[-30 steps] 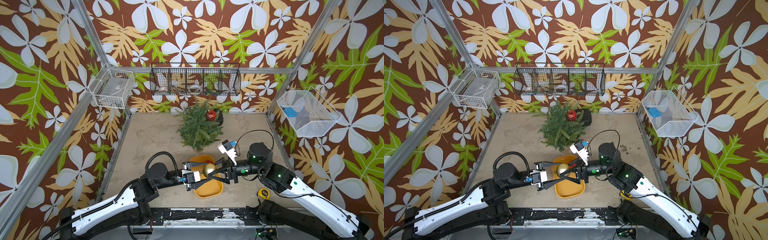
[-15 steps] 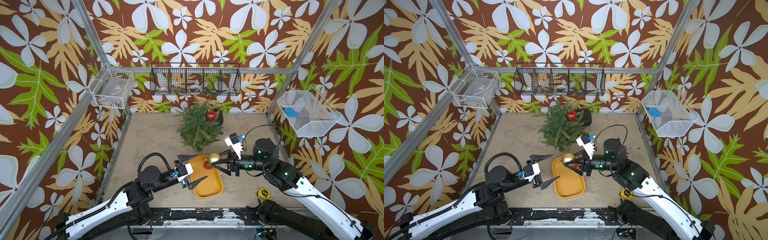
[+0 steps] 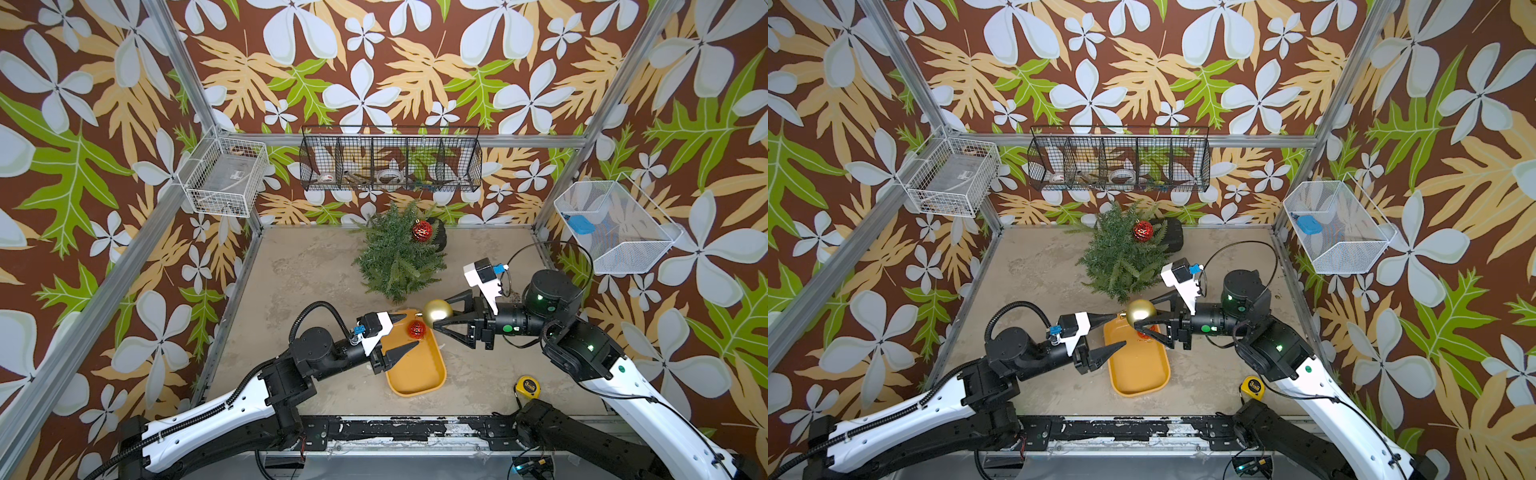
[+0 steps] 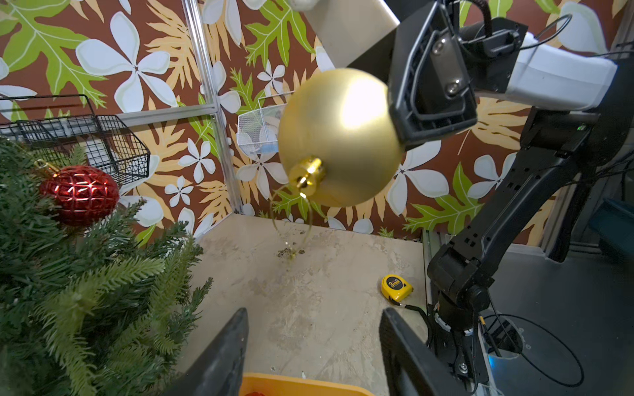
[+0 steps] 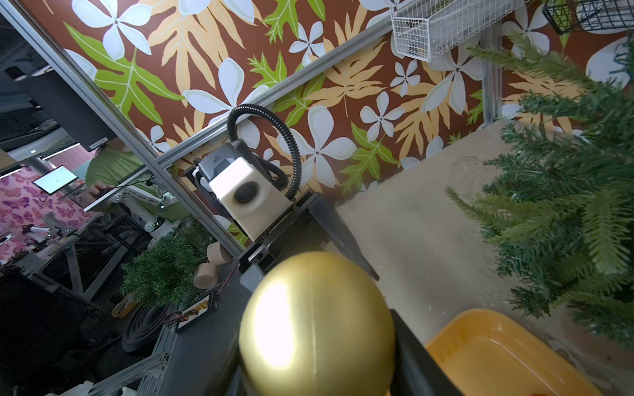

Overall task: Decorate the small christmas tree with ornaments
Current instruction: Hang an ornament on the christmas tree, then pick up an ornament from the container, then adjust the ornament.

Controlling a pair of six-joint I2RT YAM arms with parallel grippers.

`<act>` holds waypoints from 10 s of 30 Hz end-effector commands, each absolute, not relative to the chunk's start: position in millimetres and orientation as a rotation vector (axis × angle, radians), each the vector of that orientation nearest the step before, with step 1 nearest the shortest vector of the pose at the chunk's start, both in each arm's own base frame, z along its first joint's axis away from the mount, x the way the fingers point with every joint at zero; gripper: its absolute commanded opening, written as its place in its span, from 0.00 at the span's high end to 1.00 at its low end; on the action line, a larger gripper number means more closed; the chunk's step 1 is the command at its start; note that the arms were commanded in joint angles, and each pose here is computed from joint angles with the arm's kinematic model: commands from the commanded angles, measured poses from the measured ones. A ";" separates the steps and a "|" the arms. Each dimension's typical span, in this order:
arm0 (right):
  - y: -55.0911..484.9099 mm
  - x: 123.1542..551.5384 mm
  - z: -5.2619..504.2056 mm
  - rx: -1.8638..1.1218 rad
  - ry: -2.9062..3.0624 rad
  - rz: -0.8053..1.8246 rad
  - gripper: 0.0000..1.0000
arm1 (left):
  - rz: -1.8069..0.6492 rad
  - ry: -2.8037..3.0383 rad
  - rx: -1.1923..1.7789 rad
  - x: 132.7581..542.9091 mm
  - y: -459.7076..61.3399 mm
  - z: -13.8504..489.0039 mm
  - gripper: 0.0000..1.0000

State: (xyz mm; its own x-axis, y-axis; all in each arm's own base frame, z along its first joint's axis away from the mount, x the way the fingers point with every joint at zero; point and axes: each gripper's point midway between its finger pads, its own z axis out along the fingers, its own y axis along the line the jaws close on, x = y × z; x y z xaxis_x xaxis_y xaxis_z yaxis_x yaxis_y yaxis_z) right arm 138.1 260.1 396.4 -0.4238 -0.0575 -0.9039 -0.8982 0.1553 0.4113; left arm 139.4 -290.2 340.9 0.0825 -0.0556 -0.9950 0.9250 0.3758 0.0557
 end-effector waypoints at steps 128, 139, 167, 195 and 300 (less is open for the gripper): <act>197.9 313.4 309.0 -0.570 1.924 0.935 0.47 | -0.533 1.708 0.778 306.7 -349.7 291.6 1.00; 196.4 305.6 294.8 -0.572 1.953 0.943 0.46 | -0.521 1.744 0.756 306.3 -343.4 287.5 1.00; 198.2 292.1 289.8 -0.578 1.936 0.995 0.29 | -0.700 1.575 0.671 266.8 -316.8 353.5 0.60; 213.0 222.1 223.3 -0.424 2.173 0.899 0.38 | -0.390 1.716 0.468 260.7 -194.1 308.1 0.46; 290.2 183.4 319.0 -0.279 2.013 1.200 0.44 | -0.780 1.165 0.899 141.6 -267.5 343.5 0.16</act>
State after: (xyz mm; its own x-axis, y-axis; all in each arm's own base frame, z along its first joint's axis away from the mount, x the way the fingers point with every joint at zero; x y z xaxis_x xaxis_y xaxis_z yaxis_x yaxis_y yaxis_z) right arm 190.7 286.7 305.4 -0.6750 0.1666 -0.7188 -0.5151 0.5911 0.6207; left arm 140.6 -262.6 325.4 0.1544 -0.0285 -0.9876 0.9060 0.4029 0.1300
